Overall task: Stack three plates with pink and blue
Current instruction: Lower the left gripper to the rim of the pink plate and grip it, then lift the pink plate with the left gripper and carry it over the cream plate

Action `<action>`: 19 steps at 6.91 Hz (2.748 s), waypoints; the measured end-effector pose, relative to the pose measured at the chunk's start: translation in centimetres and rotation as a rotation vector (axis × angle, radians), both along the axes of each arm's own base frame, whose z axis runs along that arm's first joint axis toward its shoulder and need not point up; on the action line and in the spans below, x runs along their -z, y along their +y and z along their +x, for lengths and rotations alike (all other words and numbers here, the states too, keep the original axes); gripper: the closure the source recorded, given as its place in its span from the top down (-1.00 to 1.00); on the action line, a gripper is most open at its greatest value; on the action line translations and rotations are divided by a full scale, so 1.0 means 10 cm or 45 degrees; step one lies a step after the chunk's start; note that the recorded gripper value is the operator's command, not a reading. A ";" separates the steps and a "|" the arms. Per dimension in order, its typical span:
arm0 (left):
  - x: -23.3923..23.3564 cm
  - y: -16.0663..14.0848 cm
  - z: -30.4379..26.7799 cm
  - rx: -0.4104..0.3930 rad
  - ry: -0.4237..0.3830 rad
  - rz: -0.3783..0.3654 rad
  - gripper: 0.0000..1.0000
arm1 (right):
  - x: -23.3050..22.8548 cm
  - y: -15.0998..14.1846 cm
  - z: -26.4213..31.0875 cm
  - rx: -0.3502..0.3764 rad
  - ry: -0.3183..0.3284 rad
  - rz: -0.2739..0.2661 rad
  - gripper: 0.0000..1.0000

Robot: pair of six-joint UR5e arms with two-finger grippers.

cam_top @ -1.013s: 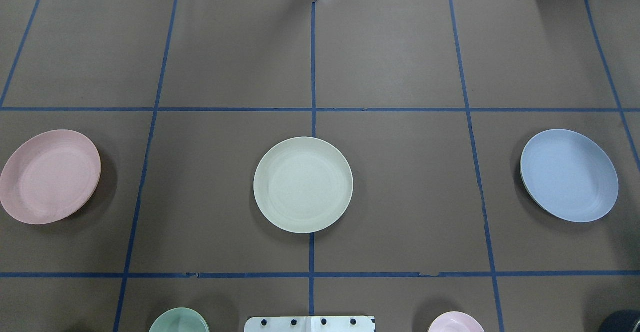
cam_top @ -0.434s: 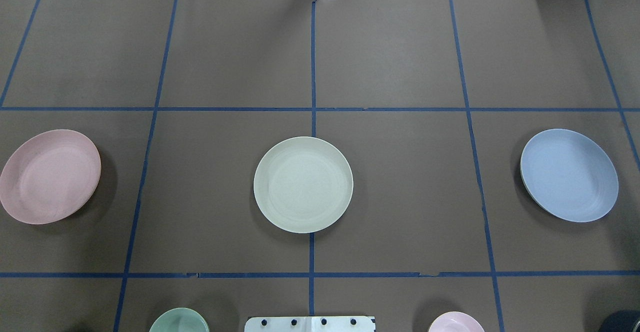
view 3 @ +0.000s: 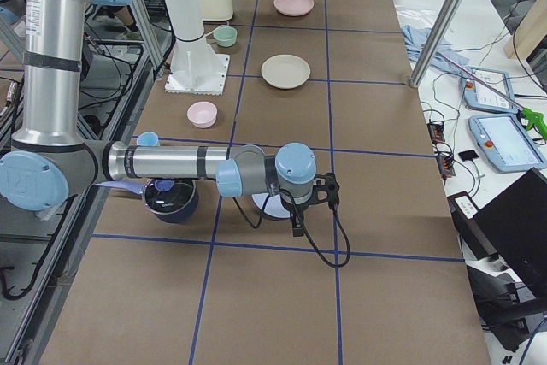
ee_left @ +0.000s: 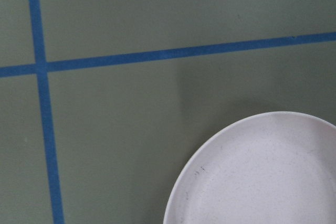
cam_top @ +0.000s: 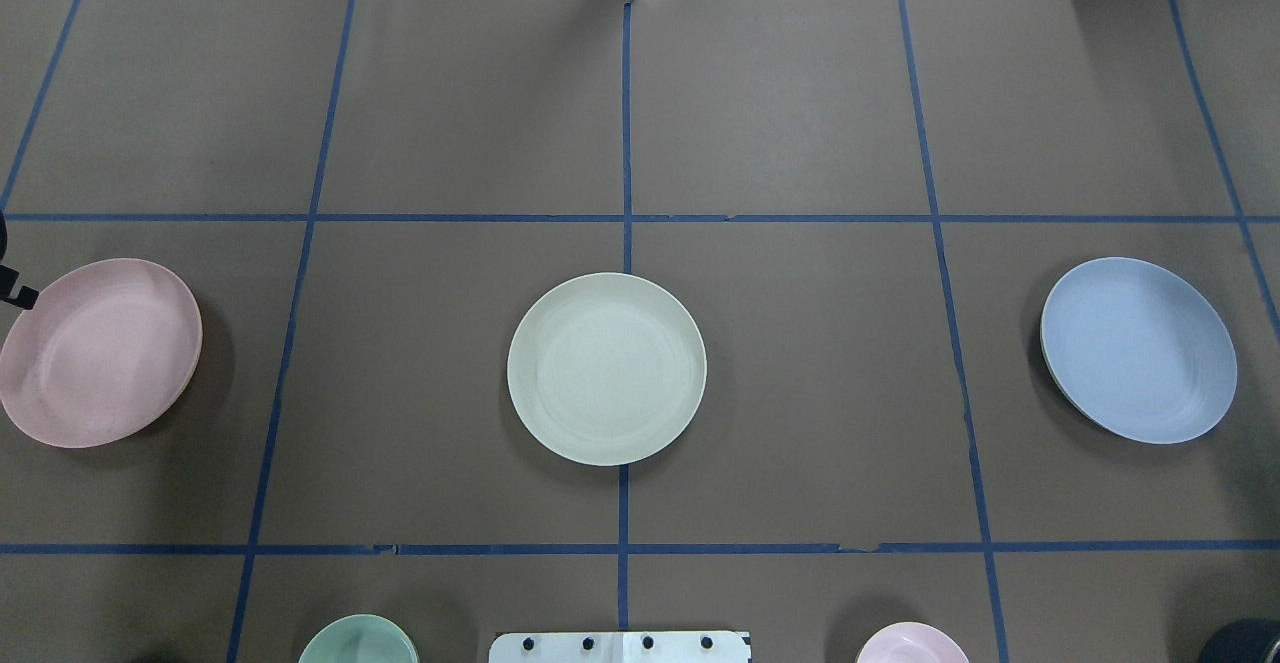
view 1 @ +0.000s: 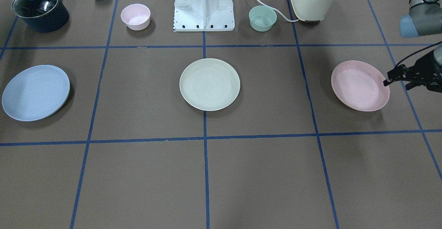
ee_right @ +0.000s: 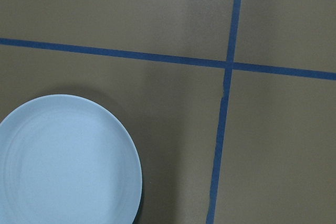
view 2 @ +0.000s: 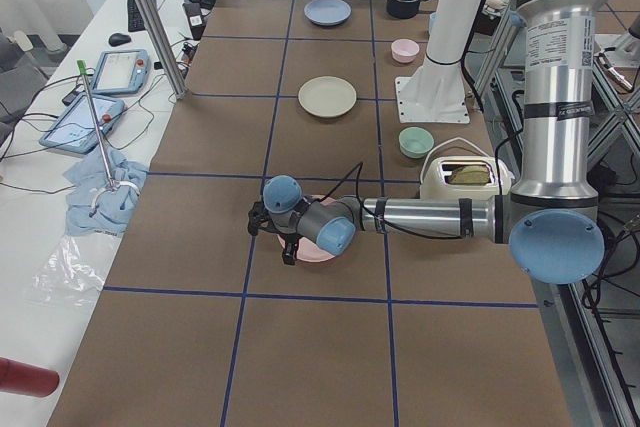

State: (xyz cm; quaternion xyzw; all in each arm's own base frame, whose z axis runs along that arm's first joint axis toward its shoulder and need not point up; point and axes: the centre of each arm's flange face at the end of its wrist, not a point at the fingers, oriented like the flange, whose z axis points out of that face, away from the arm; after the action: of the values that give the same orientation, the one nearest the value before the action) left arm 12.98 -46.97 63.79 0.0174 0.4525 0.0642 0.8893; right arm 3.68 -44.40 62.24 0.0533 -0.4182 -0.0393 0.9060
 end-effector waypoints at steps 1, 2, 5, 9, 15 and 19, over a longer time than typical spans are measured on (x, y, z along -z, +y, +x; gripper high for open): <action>-0.05 0.04 0.09 -0.018 -0.004 -0.013 0.94 | -0.01 0.00 0.00 0.000 -0.001 -0.006 1.00; -0.12 0.07 0.15 -0.032 -0.009 -0.015 0.93 | -0.02 0.01 -0.01 0.001 -0.002 -0.008 1.00; -0.46 0.12 0.19 -0.047 0.001 0.001 0.55 | -0.01 0.01 -0.01 0.003 -0.002 -0.005 1.00; -0.53 0.17 0.27 -0.071 0.006 -0.001 -0.99 | 0.00 0.01 -0.02 0.005 -0.004 -0.001 1.00; -0.13 0.14 0.32 -0.102 0.091 0.027 -1.00 | 0.06 0.00 -0.02 0.006 -0.004 0.017 1.00; 1.45 -0.29 0.67 0.031 0.248 -0.156 -1.00 | 0.19 -0.01 -0.03 0.007 -0.007 0.050 1.00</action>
State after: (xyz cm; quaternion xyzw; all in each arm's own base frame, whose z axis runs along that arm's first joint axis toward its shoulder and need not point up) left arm 19.68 -49.92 49.34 -0.0254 0.5398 0.0236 0.8411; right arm 3.41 -44.45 60.32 0.0702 -0.4198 -0.0497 0.9035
